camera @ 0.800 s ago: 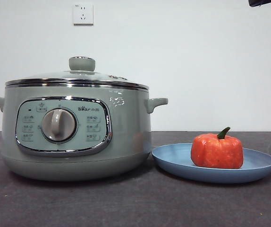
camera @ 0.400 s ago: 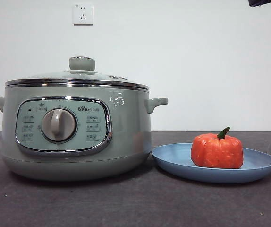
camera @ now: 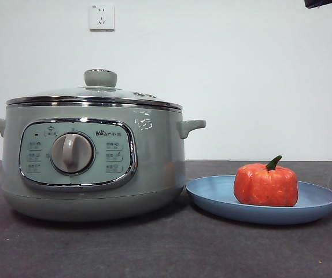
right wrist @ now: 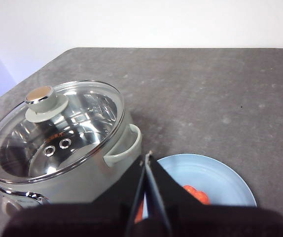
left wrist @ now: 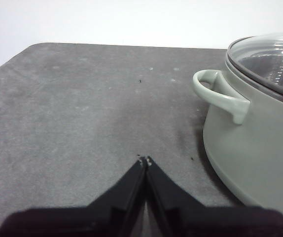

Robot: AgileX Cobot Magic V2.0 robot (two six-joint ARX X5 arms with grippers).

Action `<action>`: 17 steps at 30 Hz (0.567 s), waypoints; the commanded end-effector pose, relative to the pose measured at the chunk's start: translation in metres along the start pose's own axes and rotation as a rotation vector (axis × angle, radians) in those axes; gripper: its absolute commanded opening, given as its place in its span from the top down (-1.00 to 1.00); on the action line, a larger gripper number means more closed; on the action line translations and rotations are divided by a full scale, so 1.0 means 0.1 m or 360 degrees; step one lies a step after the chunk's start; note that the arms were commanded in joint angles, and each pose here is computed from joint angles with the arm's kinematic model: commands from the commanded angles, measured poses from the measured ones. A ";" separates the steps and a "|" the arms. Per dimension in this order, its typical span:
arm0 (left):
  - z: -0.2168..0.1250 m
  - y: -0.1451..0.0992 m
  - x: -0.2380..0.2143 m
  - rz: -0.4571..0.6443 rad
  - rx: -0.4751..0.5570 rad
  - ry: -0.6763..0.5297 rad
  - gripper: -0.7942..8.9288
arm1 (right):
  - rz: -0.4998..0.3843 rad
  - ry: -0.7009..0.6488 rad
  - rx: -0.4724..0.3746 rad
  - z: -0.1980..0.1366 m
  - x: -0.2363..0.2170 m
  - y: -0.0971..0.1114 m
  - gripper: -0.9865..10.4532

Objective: Take the pumpkin out from the steamer,put the pumpkin in the blue plate,close the lid

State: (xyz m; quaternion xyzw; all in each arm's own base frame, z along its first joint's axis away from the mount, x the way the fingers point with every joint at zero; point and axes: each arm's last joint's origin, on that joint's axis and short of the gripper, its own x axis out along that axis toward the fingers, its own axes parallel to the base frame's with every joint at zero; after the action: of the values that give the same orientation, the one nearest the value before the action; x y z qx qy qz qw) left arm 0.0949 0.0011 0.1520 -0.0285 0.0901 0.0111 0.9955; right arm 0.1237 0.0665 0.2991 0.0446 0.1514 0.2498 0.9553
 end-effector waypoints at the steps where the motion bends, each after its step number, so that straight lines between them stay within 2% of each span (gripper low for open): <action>1: -0.04 0.00 0.01 -0.0008 -0.0012 0.0025 0.84 | -0.0004 0.0001 0.0014 -0.01 0.00 0.00 0.86; 3: -0.04 0.00 0.01 -0.0008 -0.0012 0.0025 0.84 | -0.0011 0.0031 -0.0026 -0.03 0.00 0.00 0.86; 7: -0.04 0.00 0.01 -0.0008 -0.0012 0.0025 0.84 | -0.0012 0.0067 -0.0212 -0.06 -0.03 -0.01 0.86; 10: -0.04 0.00 0.01 -0.0008 -0.0012 0.0025 0.84 | -0.0086 0.0062 -0.0293 -0.09 -0.15 -0.07 0.86; 17: -0.04 0.00 0.01 -0.0008 -0.0012 0.0025 0.84 | -0.0287 -0.0073 -0.0229 -0.45 -0.31 -0.31 0.86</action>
State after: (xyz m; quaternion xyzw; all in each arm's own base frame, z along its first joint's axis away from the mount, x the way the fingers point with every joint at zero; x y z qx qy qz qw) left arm 0.0949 0.0012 0.1521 -0.0285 0.0901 0.0111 0.9955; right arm 0.0978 0.0262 0.2698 -0.0273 0.1066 0.1784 0.9778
